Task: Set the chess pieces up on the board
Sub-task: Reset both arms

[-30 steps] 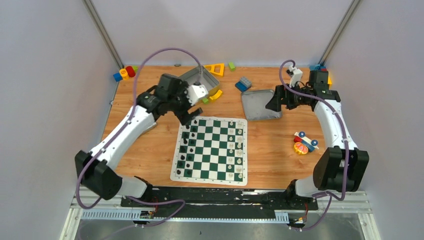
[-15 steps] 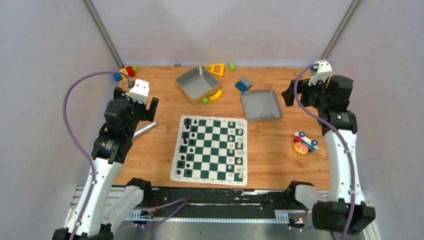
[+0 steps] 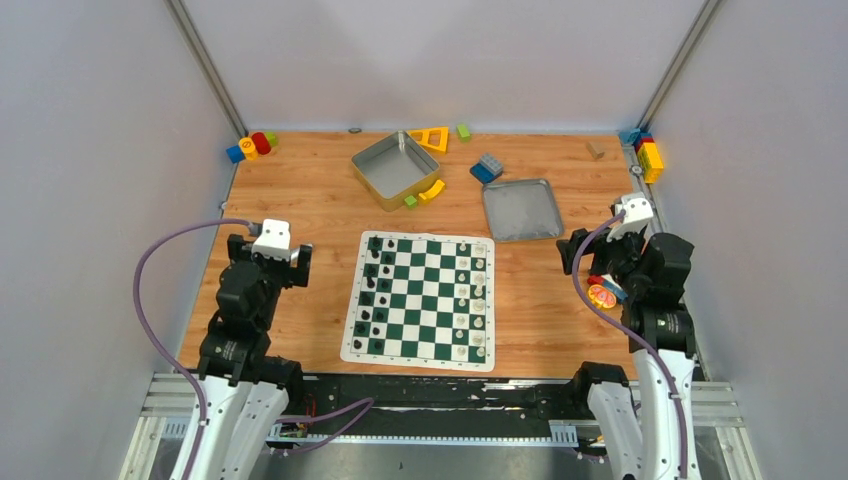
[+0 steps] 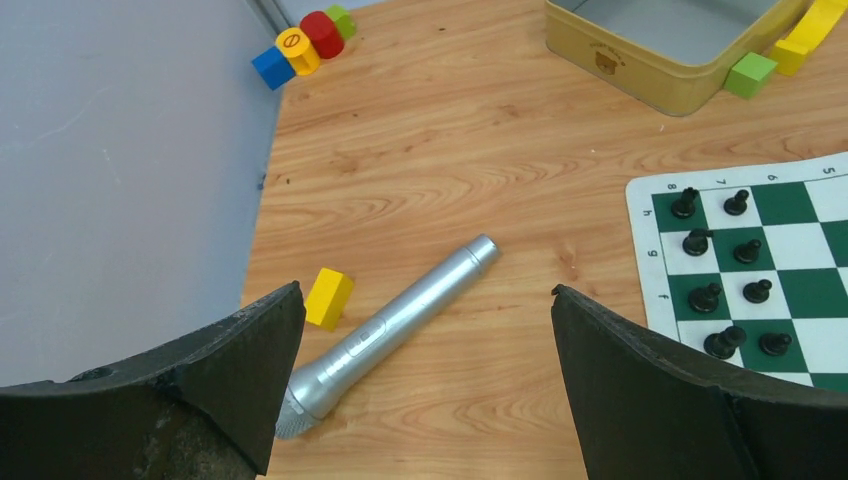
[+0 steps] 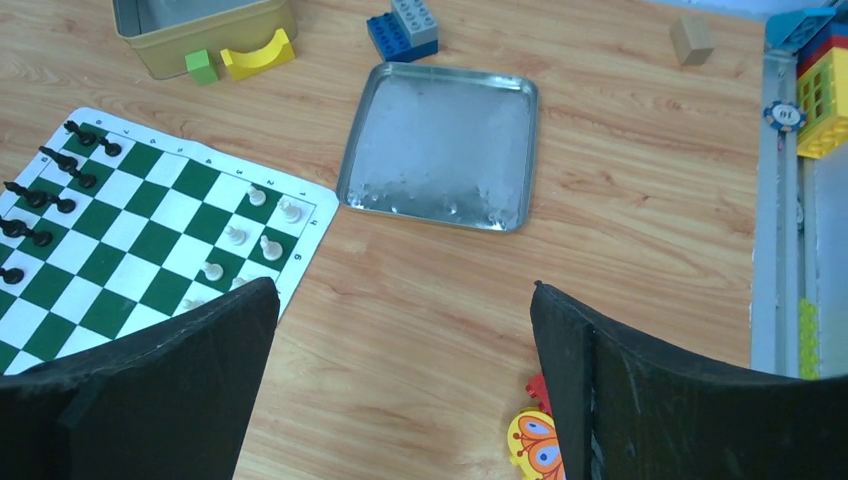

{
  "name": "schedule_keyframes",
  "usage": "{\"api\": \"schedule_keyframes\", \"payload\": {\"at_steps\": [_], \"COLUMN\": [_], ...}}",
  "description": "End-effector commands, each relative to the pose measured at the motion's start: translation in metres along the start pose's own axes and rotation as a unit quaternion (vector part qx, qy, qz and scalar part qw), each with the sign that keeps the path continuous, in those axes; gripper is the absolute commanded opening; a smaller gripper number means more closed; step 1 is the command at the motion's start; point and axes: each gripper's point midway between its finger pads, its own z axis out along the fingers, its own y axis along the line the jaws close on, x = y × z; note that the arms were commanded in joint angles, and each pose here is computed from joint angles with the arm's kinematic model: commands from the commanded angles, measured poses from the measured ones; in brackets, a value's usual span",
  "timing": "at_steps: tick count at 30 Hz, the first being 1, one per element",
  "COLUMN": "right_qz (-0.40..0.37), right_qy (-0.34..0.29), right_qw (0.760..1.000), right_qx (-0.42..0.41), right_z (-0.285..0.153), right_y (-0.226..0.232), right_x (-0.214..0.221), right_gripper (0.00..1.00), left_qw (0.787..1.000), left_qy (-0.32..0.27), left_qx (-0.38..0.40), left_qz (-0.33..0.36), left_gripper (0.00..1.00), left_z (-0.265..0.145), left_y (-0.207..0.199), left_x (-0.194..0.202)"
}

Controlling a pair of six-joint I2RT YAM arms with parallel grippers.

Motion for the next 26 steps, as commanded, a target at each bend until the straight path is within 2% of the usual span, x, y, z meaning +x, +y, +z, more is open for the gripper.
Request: {"api": "schedule_keyframes", "payload": {"at_steps": [1,26], "right_qz": [-0.034,-0.043], "right_qy": [-0.053,-0.055], "right_qw": [0.998,0.996], "right_qx": [0.008,0.046], "right_z": [-0.005,-0.012], "right_y": [-0.003,-0.012], "right_x": [-0.029,-0.031], "right_gripper": [1.0,1.0], "left_qw": [0.999,0.998], "left_qy": [-0.049,-0.039], "left_qx": [0.021,0.047], "left_qz": [0.005,0.021], "left_gripper": [1.0,1.0], "left_z": [-0.007,-0.008], "left_y": [-0.002,-0.011], "left_x": [-0.02,-0.002]}}
